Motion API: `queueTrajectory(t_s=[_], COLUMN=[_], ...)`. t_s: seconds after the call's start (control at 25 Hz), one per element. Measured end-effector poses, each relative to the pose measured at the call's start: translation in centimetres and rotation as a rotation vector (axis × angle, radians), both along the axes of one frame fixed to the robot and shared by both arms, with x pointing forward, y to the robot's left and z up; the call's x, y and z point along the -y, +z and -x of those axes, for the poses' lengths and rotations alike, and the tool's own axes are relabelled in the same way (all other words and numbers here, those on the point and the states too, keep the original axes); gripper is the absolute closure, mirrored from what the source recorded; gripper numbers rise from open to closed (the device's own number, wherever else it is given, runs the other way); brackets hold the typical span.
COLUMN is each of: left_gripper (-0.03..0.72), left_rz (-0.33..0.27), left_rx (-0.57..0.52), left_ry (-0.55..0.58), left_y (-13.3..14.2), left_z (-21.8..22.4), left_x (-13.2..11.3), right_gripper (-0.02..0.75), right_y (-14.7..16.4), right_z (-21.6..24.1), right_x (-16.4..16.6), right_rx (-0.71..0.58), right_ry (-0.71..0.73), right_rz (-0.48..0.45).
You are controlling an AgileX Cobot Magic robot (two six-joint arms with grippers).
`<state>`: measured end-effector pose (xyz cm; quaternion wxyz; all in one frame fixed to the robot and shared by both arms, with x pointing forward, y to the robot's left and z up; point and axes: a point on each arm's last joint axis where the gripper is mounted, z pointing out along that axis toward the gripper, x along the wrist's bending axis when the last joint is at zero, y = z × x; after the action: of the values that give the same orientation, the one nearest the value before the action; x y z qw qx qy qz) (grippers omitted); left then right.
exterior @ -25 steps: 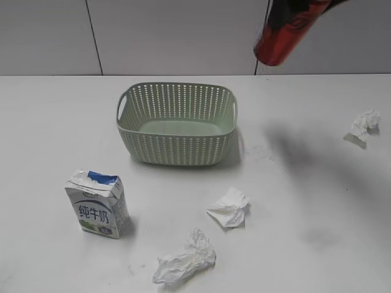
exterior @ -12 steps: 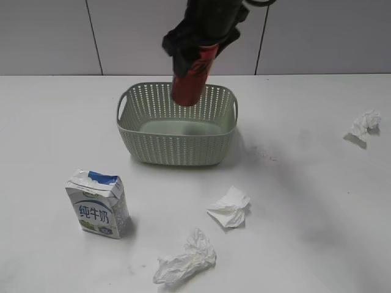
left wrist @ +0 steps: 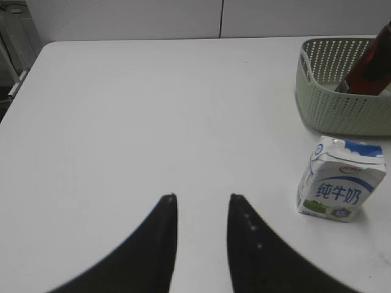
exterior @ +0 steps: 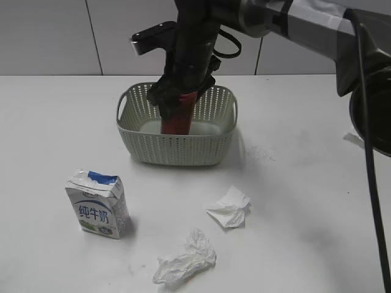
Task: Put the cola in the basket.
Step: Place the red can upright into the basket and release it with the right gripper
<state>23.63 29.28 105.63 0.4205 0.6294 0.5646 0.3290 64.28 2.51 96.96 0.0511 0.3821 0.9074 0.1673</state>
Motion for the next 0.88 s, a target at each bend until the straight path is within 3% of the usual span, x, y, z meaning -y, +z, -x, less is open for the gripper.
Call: queueTrajectory(t_s=[0.32,0.48,0.64,0.88], left_gripper=[0.460,0.460,0.460,0.460], left_rz=[0.000,0.000,0.000,0.000], left_rx=[0.000,0.000,0.000,0.000], left_ry=[0.000,0.000,0.000,0.000], left_y=[0.0,0.0,0.0,0.0], left_z=[0.0,0.0,0.0,0.0], left_x=[0.0,0.0,0.0,0.0], right_gripper=[0.209,0.092,0.081,0.081], right_y=[0.0,0.3,1.0,4.7], right_z=[0.0,0.0,0.1,0.2], right_x=[0.0,-0.1,-0.2,0.4], right_rx=[-0.004,0.004,0.006,0.079], right_ry=[0.000,-0.001,-0.004,-0.014], right_rz=[-0.002,-0.012,-0.043,-0.107])
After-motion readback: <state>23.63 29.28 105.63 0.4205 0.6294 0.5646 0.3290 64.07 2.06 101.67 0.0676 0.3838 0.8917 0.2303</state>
